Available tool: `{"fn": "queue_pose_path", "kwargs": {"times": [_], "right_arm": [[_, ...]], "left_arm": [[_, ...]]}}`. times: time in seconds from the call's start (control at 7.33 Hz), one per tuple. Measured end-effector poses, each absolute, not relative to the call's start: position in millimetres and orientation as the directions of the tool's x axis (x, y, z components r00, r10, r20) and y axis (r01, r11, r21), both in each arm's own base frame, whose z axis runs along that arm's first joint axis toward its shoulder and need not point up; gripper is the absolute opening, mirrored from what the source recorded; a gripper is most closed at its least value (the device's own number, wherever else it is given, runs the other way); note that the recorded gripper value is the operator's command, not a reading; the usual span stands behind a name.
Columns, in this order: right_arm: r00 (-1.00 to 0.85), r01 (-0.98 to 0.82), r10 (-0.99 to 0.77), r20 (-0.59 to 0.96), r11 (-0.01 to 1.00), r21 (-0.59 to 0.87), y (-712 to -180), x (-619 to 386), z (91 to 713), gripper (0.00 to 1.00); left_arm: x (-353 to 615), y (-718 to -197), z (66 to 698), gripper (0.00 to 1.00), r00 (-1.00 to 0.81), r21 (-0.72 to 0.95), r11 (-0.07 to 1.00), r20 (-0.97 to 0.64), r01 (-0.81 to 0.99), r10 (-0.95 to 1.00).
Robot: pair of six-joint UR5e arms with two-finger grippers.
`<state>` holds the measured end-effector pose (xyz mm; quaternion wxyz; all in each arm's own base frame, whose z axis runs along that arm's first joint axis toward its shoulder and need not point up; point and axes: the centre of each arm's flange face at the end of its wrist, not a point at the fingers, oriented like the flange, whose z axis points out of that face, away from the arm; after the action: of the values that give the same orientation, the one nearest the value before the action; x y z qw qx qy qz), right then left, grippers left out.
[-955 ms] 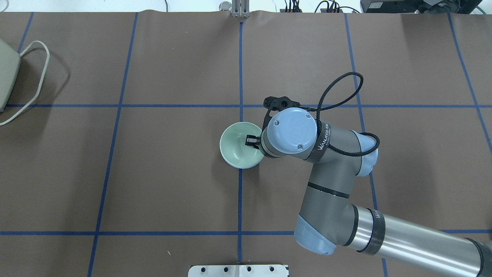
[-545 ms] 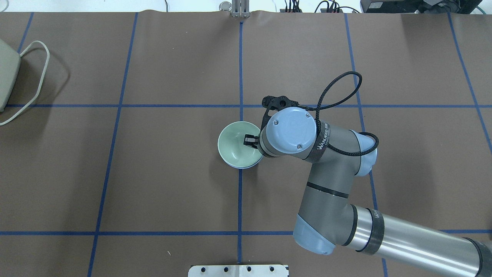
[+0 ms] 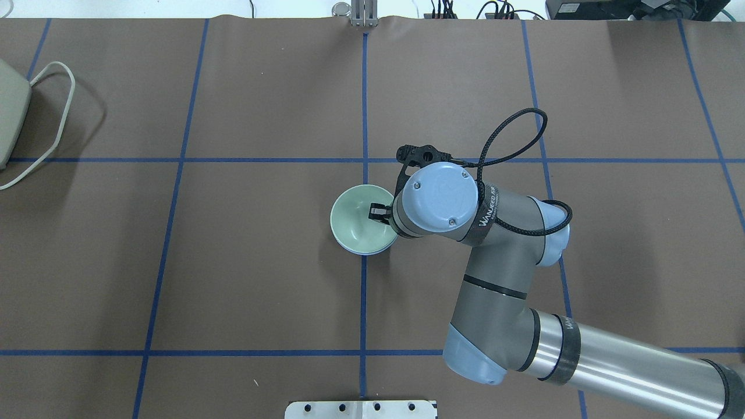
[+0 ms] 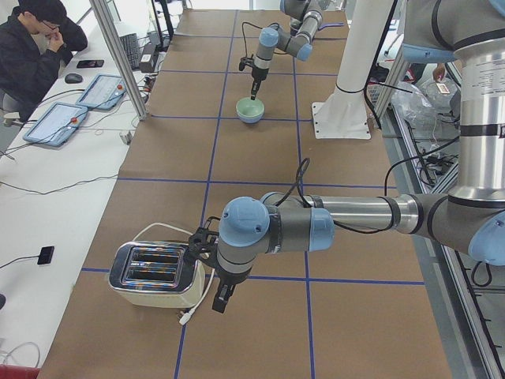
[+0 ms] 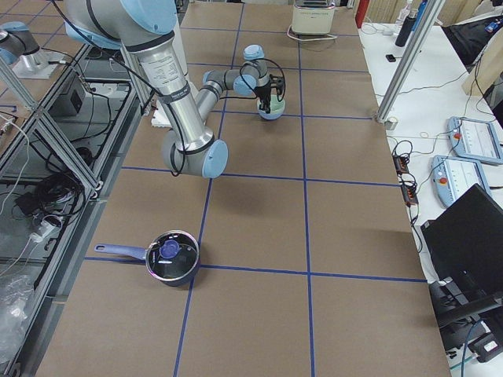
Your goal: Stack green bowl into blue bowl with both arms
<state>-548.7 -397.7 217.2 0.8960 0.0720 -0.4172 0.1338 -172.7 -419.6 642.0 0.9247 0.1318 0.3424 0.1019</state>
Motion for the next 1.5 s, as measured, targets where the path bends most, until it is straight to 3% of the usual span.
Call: {"fn": "queue_pose_path", "kwargs": {"times": [0.14, 0.55, 0.95, 1.23, 1.5], "right_arm": [[0.614, -0.303, 0.182, 0.768, 0.953, 0.016, -397.9, -548.6, 216.5, 1.0], [0.589, -0.332, 0.189, 0.785, 0.943, 0.022, -430.6, -517.2, 205.4, 1.0], [0.591, -0.273, 0.141, 0.794, 0.961, 0.033, -523.8, -404.8, 221.9, 1.0], [0.639, -0.209, 0.074, 0.766, 0.975, 0.08, -567.6, -313.0, 282.2, 1.0], [0.707, -0.121, -0.001, 0.707, 0.985, 0.123, -579.5, -216.9, 379.6, 1.0]], "left_arm": [[-172.7, -419.6, 641.9, 0.99, 0.745, 0.313, 0.945, -0.606, -0.098, 0.278], [-172.6, -419.4, 642.9, 0.98, 0.744, 0.31, 0.946, -0.609, -0.096, 0.275], [-169.3, -423.7, 635.5, 0.99, 0.735, 0.211, 0.976, -0.669, 0.052, 0.106], [-150.5, -437.2, 623.3, 0.99, 0.717, 0.163, 0.977, -0.696, 0.134, 0.018], [-116.0, -455.0, 612.2, 0.99, 0.712, 0.167, 0.98, -0.701, 0.107, 0.041]]}}
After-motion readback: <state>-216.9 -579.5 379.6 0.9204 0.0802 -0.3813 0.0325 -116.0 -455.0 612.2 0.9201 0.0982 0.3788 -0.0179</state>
